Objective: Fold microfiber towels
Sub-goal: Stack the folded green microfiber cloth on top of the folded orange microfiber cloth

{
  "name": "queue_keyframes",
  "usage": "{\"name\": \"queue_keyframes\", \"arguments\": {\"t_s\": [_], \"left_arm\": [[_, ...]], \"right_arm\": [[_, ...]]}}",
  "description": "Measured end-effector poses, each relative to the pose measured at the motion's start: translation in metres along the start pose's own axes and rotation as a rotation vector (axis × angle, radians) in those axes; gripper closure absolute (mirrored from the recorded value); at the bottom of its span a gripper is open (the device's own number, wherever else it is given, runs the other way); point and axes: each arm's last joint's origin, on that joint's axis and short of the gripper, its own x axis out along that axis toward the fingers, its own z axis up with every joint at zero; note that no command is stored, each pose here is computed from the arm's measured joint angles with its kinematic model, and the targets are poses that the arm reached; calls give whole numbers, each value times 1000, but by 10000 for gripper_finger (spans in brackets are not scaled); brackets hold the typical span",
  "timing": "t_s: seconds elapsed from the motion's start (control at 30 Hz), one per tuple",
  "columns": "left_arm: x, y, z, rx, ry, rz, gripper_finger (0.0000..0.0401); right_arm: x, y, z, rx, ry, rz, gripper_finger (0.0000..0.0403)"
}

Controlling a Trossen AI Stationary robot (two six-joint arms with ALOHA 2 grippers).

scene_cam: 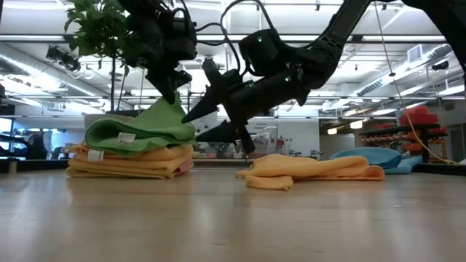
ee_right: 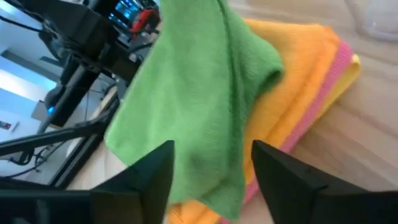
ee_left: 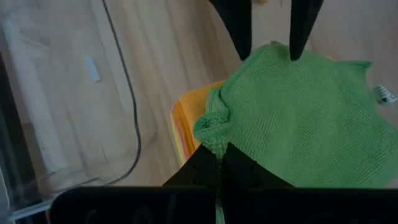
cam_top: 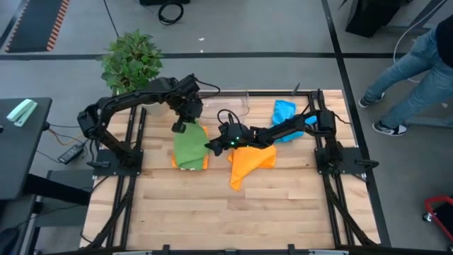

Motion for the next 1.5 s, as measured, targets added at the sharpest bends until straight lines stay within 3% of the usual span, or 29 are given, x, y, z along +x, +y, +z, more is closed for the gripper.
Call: {"name": "queue_keyframes", "arguments": {"t_s": [0.33, 0.5, 0.63, 0.87, 1.1, 1.5], "left_arm": [[0, 0, 0, -22, 2, -2, 389], [0, -1, 0, -23, 5, -6, 396], [0, -2, -1, -31, 13, -15, 388], [0, -9, -5, -48, 70, -80, 393], [3, -14, 0, -19, 67, -92, 396], [26, -12, 23, 68, 13, -37, 391]], "right_arm": [[0, 6, -3, -2, 29, 11, 389], [-4, 24, 0, 8, 24, 59, 392], [-3, 61, 12, 19, -21, 126, 393], [21, 112, 17, -10, -2, 2, 394], [47, 110, -4, 40, 78, -108, 395], [38, 118, -24, 77, 69, -218, 395]]}}
